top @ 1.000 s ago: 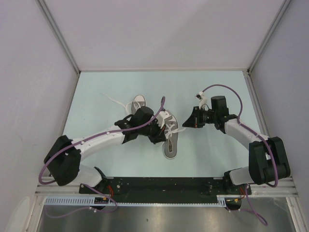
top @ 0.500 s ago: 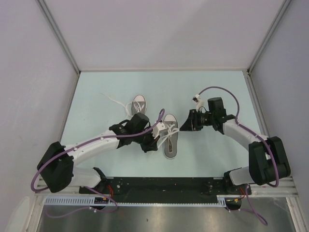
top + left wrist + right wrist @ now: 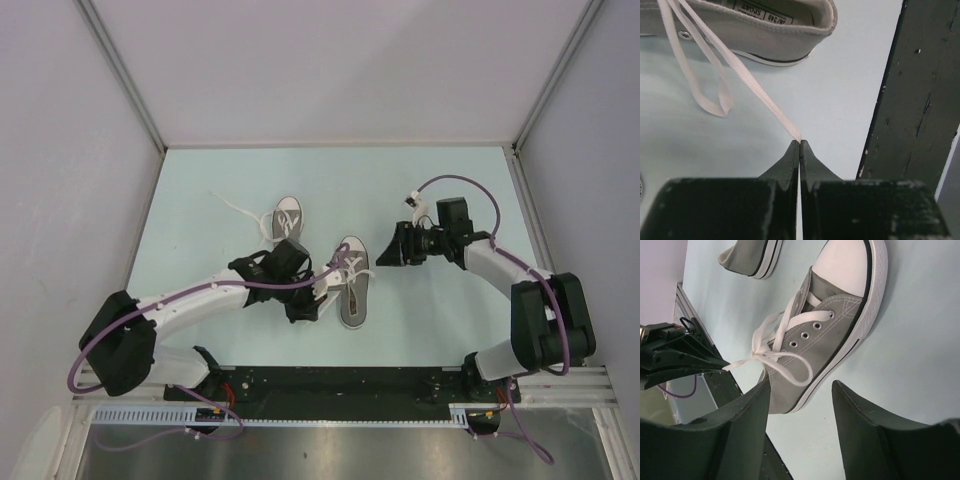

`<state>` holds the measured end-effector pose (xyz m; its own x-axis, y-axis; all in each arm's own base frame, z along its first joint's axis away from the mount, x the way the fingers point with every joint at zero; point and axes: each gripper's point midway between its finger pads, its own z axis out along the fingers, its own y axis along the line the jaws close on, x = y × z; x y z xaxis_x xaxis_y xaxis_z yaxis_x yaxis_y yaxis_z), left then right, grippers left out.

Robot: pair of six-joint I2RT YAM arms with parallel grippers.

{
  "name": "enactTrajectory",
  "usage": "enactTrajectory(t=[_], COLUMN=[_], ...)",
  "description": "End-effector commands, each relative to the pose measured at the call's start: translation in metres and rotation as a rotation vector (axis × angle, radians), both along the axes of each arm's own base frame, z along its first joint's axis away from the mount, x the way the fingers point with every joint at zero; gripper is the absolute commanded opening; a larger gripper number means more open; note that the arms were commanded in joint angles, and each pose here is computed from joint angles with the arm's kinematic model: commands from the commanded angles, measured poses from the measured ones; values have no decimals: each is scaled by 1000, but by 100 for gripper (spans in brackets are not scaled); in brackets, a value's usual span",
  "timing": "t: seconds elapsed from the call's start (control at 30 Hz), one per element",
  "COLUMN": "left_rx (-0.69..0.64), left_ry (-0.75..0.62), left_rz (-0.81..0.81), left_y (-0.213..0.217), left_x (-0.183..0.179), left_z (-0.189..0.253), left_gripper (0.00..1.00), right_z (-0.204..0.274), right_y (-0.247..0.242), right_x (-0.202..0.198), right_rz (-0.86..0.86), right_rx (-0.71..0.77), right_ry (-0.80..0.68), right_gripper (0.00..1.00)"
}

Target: Tie the shoes

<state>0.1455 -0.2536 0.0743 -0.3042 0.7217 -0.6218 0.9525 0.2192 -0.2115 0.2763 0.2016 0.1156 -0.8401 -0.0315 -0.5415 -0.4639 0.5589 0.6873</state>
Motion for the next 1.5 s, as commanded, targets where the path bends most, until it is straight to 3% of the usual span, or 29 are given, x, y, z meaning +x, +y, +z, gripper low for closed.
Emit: enactTrajectory(t=[0.0, 0.33, 0.7, 0.73, 0.83, 0.87, 0.9, 1.13, 1.23, 1.27, 1.3, 1.47], left_rx=[19, 39, 23, 25, 32, 35, 37, 65, 63, 62, 54, -73], left_ry=[-40, -74, -100, -100, -107, -112, -110, -103, -105, -106, -113, -175], left_rz=[-103, -154, -155, -154, -152, -147, -147, -156, -150, -143, -134, -48], left_y=[5, 15, 15, 15, 16, 17, 18, 25, 25, 24, 22, 11], left_x=[-5, -10, -9, -9, -8, -7, -8, -12, -11, -10, -7, 17], left_z=[-2, -13, -17, -17, -19, -18, -19, -26, -27, -26, -24, 7], left_gripper=[0, 0, 0, 0, 0, 0, 0, 0, 10, 22, 27, 40], right_z=[6, -9, -21, -21, -19, -16, -14, 6, 15, 18, 19, 20], right_y=[17, 35, 41, 42, 43, 43, 43, 30, 26, 28, 28, 27], right_x=[15, 16, 5, 4, 2, 0, 0, 12, 18, 17, 16, 14], right_rz=[38, 66, 102, 104, 116, 122, 125, 59, 32, 35, 36, 40], right_rx=[26, 21, 14, 15, 25, 24, 22, -32, -45, -45, -47, -73], right_ry=[-54, -30, 19, 20, 26, 22, 13, -103, -150, -160, -167, -192], right_gripper=[55, 53, 40, 38, 19, 4, 0, 0, 0, 0, 0, 0])
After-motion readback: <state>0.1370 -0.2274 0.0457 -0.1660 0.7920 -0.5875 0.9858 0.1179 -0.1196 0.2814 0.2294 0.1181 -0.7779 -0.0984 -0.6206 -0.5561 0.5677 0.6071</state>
